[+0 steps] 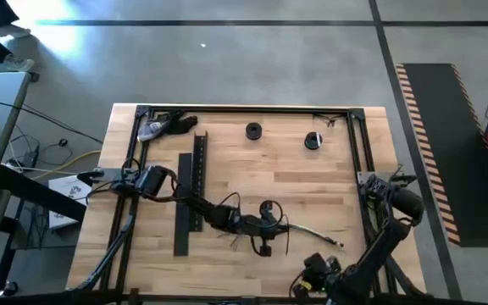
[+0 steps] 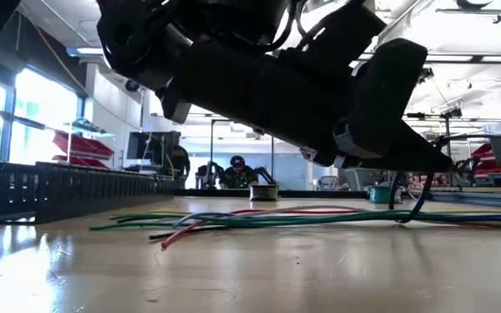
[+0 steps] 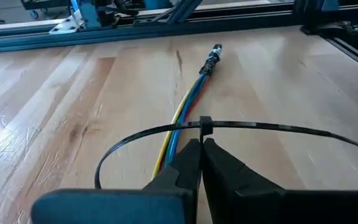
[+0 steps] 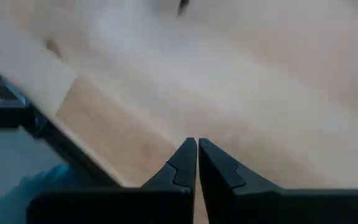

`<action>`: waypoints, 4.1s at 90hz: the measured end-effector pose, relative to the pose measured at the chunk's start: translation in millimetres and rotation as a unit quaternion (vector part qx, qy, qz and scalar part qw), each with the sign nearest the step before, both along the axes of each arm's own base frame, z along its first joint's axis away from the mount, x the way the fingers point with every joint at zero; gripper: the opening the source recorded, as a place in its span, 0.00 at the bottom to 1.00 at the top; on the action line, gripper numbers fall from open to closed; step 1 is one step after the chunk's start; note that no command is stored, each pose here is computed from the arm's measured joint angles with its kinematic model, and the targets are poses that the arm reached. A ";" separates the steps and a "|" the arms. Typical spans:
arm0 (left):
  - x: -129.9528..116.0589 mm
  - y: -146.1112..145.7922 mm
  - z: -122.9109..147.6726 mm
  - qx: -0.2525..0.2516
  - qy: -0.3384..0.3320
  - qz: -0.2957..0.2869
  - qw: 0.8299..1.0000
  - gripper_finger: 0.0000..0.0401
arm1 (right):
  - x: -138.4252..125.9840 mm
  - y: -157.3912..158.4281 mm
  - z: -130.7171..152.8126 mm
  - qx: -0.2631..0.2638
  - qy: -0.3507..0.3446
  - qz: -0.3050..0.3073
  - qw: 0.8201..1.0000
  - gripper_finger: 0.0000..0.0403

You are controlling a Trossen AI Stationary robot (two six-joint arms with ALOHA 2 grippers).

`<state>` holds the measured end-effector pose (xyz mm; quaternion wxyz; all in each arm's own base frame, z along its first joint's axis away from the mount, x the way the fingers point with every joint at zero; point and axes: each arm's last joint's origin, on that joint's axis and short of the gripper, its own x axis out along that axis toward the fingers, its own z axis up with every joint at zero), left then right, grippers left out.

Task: Ziptie cables
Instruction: Wrap the black zip tie on the cable

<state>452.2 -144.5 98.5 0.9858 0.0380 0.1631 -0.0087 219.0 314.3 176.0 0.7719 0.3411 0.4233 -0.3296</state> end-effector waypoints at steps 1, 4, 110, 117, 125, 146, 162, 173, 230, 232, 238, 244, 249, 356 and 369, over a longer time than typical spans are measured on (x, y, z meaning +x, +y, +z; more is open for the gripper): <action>0.0 0.0 0.0 0.000 0.000 0.000 1.000 0.00 | 0.1 -0.9 1.5 -0.003 0.000 -0.001 1.000 0.03; 0.0 0.0 0.0 0.001 0.000 0.000 1.000 0.00 | 0.8 -3.7 5.3 -0.010 0.002 -0.003 1.000 0.05; -2.9 -10.6 2.3 0.024 -0.015 -0.008 1.000 0.00 | 83.4 -107.3 18.4 -0.015 0.151 0.044 0.987 0.05; -3.2 -11.0 2.1 0.022 -0.014 -0.003 1.000 0.00 | 83.3 -107.2 18.4 -0.015 0.152 0.044 0.987 0.02; -3.3 -10.9 2.0 0.004 -0.014 0.005 1.000 0.00 | 83.2 -105.2 18.3 -0.008 0.148 0.045 0.988 0.01; -2.6 -9.4 2.4 -0.017 -0.016 0.014 1.000 0.00 | 72.6 -88.0 18.0 0.005 0.129 0.025 0.991 0.00; -1.0 -4.6 2.4 -0.028 -0.016 0.023 0.999 0.00 | 55.0 -63.9 15.4 0.028 0.120 0.010 0.992 0.00; -0.3 -2.3 2.1 -0.031 -0.015 0.027 0.999 0.00 | 44.3 -40.2 1.7 0.055 0.118 0.008 0.991 0.00; 0.5 5.2 -3.0 -0.017 0.010 0.031 0.999 0.00 | 13.5 8.5 -9.1 0.162 0.156 0.071 0.972 0.00; 0.3 4.7 -3.3 -0.013 0.012 0.025 1.000 0.00 | 13.7 7.7 -7.8 0.162 0.156 0.072 0.972 0.00; -0.6 2.2 -3.4 -0.007 0.015 0.014 1.000 0.00 | 13.7 4.9 -6.3 0.156 0.160 0.069 0.972 0.00; -2.0 0.5 1.5 0.003 0.021 0.001 1.000 0.00 | 12.2 3.0 -6.4 0.145 0.167 0.071 0.973 0.02; -3.8 -2.3 10.0 0.016 0.023 -0.017 0.999 0.00 | 11.1 0.5 -3.3 0.136 0.167 0.075 0.974 0.05; -4.2 -9.7 27.3 0.093 -0.019 -0.178 0.979 0.28 | 43.3 -44.7 -18.6 -0.045 0.146 0.049 0.987 0.02; -3.7 -8.7 27.6 0.092 -0.021 -0.187 0.978 0.28 | 42.0 -45.5 -18.1 -0.055 0.167 0.089 0.980 0.00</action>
